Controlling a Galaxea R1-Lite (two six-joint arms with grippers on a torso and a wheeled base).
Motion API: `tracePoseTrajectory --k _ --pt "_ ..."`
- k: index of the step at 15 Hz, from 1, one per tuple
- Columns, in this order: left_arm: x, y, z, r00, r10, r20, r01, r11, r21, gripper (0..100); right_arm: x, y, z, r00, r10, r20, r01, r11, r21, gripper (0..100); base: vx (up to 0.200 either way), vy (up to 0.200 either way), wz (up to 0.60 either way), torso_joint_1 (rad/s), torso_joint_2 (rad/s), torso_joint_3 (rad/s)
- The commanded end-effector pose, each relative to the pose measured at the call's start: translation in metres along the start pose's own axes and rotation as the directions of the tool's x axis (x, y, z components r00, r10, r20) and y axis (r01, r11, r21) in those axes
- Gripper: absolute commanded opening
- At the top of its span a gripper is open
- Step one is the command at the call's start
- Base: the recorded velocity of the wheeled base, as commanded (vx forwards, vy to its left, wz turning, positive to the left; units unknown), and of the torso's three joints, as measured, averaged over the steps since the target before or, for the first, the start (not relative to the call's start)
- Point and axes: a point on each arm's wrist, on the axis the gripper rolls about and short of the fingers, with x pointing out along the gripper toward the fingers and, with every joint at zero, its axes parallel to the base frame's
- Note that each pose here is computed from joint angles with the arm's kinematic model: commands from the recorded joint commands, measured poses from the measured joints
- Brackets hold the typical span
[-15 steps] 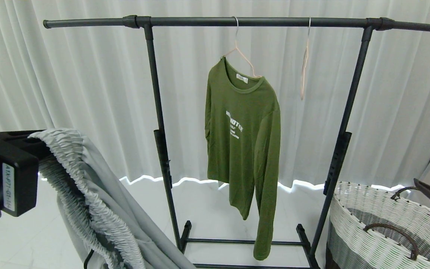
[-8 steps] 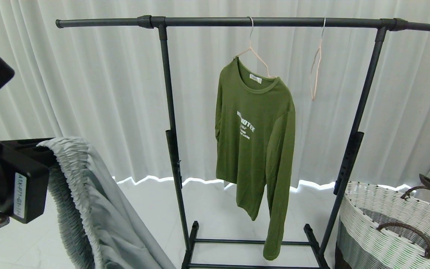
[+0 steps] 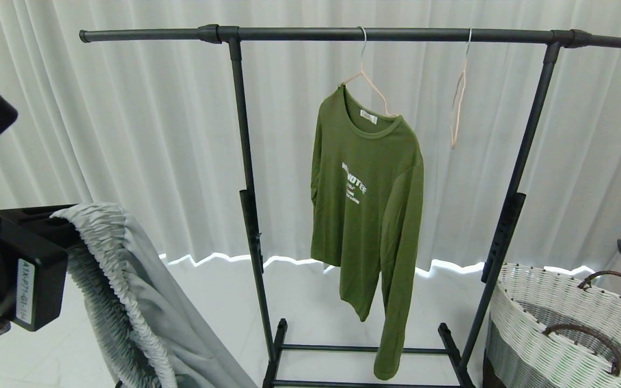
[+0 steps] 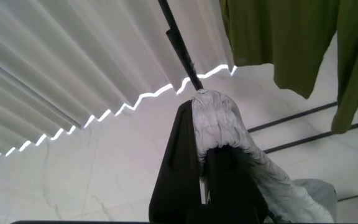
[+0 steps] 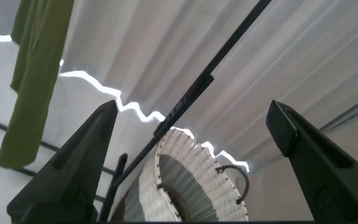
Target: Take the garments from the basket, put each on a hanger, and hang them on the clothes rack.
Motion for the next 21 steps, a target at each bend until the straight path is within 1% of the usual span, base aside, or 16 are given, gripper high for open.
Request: tracePoseTrajectory --k 1,10,14,16,17,19,20,21 --pt "0.0007 -0.0006 0.0006 1.000 -0.001 0.000 0.001 1.000 0.000 0 0.0002 -0.0004 0.0010 1.000 -0.001 0.004 0.001 1.000 0.000 100 0.000 0.000 0.00 0.105 -0.38 -0.271" --pt "0.0018 -0.0015 0.0001 1.000 0.000 -0.005 0.000 1.000 0.007 0 -0.0011 -0.0003 0.0001 1.000 0.000 0.006 0.000 1.000 0.005 100 0.000 0.000 0.00 0.180 -0.48 -0.285" --pt "-0.0008 0.0006 -0.0003 1.000 0.001 0.003 -0.001 1.000 0.027 0 -0.0006 0.0003 -0.0009 1.000 -0.001 -0.001 0.001 1.000 0.016 100 0.000 0.000 0.00 0.199 -0.48 -0.275" --pt "-0.0013 0.0012 0.0007 1.000 0.003 0.006 -0.004 0.998 0.056 0 0.0004 0.0013 -0.0021 1.000 0.004 -0.007 -0.004 1.000 0.015 100 0.000 0.000 0.00 0.222 -0.49 -0.281" --pt "-0.0018 0.0018 0.0017 1.000 0.004 0.010 -0.004 0.998 0.064 0 0.0001 0.0016 -0.0027 1.000 0.008 -0.005 -0.008 1.000 0.023 100 0.000 0.000 0.00 0.227 -0.50 -0.286" --pt "-0.0016 0.0019 0.0035 1.000 0.006 0.021 -0.007 0.998 0.057 0 -0.0006 0.0015 -0.0026 1.000 0.014 0.000 -0.014 0.996 0.083 100 0.000 0.000 0.00 0.185 -0.42 -0.229" --pt "-0.0007 0.0012 0.0042 1.000 0.008 0.024 -0.009 0.999 0.054 0 -0.0017 0.0013 -0.0032 1.000 0.012 -0.001 -0.012 0.993 0.115 100 0.200 0.000 0.00 0.080 -0.17 -0.100" --pt "-0.0007 0.0013 0.0051 0.999 0.009 0.031 -0.010 0.999 0.046 0 -0.0033 0.0016 -0.0044 1.000 0.012 0.001 -0.012 0.991 0.132 100 0.200 0.000 0.00 0.051 -0.11 -0.041"
